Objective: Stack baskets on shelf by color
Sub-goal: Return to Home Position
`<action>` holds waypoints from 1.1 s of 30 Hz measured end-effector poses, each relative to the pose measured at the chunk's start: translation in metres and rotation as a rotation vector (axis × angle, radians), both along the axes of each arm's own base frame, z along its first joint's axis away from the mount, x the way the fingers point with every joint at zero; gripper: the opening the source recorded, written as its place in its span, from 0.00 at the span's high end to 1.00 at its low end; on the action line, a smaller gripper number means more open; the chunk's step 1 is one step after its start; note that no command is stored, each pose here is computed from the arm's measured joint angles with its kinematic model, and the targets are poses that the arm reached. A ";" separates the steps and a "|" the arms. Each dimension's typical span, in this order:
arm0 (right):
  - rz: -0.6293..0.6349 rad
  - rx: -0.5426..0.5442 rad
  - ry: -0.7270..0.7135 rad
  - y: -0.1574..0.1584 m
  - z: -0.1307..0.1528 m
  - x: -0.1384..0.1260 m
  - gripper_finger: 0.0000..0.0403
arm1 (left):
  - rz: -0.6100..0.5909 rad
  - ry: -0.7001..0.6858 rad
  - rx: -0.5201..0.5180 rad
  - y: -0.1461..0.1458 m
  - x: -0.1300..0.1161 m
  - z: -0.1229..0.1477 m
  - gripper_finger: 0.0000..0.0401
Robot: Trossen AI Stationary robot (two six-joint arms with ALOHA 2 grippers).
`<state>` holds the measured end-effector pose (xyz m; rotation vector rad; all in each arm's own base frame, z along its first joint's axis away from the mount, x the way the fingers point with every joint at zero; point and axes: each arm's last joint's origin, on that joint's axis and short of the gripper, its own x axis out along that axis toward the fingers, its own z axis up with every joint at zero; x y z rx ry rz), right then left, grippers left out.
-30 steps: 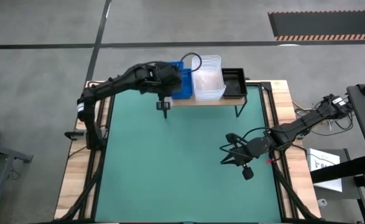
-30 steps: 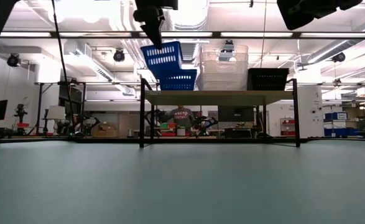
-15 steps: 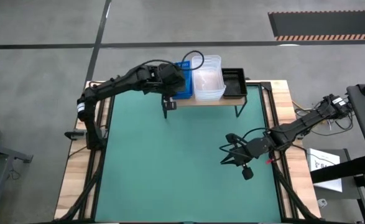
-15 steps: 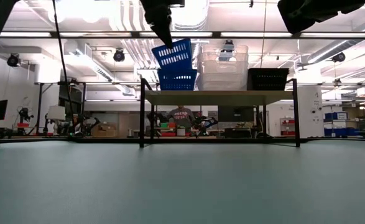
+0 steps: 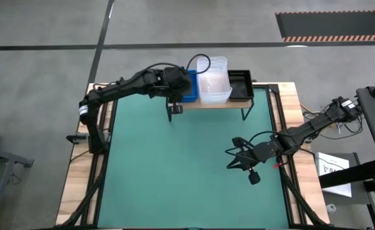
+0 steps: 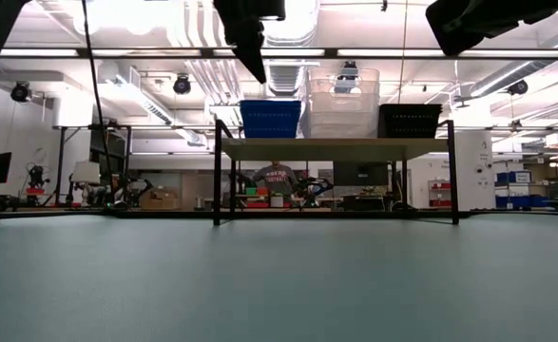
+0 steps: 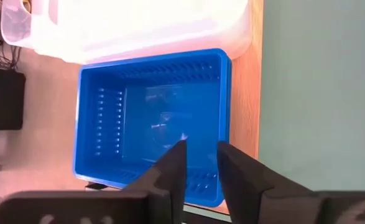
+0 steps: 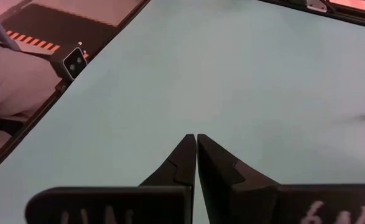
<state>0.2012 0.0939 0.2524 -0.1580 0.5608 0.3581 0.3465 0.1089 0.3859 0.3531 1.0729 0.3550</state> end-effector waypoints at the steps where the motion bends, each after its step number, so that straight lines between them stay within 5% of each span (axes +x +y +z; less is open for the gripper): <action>1: -0.002 0.003 0.001 0.000 0.000 0.000 0.98 | 0.002 0.000 0.000 0.000 0.000 0.000 0.81; 6: 0.000 -0.002 0.005 0.000 -0.006 -0.001 0.98 | -0.025 -0.056 -0.074 -0.014 0.001 0.004 0.79; 11: 0.046 -0.034 -0.097 -0.001 -0.026 -0.002 0.98 | -0.162 -0.125 -0.132 -0.070 0.005 0.003 0.82; 14: 0.075 -0.063 -0.171 -0.003 -0.041 -0.005 0.98 | -0.364 -0.194 -0.186 -0.123 0.004 -0.013 0.86; 17: 0.090 -0.095 -0.270 -0.008 -0.051 -0.010 0.98 | -0.713 -0.298 -0.277 -0.183 -0.010 -0.048 0.90; 21: 0.023 -0.152 -0.462 -0.029 -0.052 -0.010 0.98 | -0.995 -0.609 -0.181 -0.219 -0.040 -0.104 0.98; 24: -0.090 -0.204 -0.521 -0.053 -0.046 -0.009 0.98 | -0.928 -0.872 -0.132 -0.198 -0.066 -0.112 0.99; 27: -0.173 -0.224 -0.523 -0.072 -0.042 -0.015 0.98 | -0.827 -0.916 -0.179 -0.173 -0.100 -0.118 1.00; 33: -0.138 -0.176 -0.571 -0.077 -0.035 -0.042 0.98 | -0.684 -1.009 -0.214 -0.141 -0.165 -0.127 1.00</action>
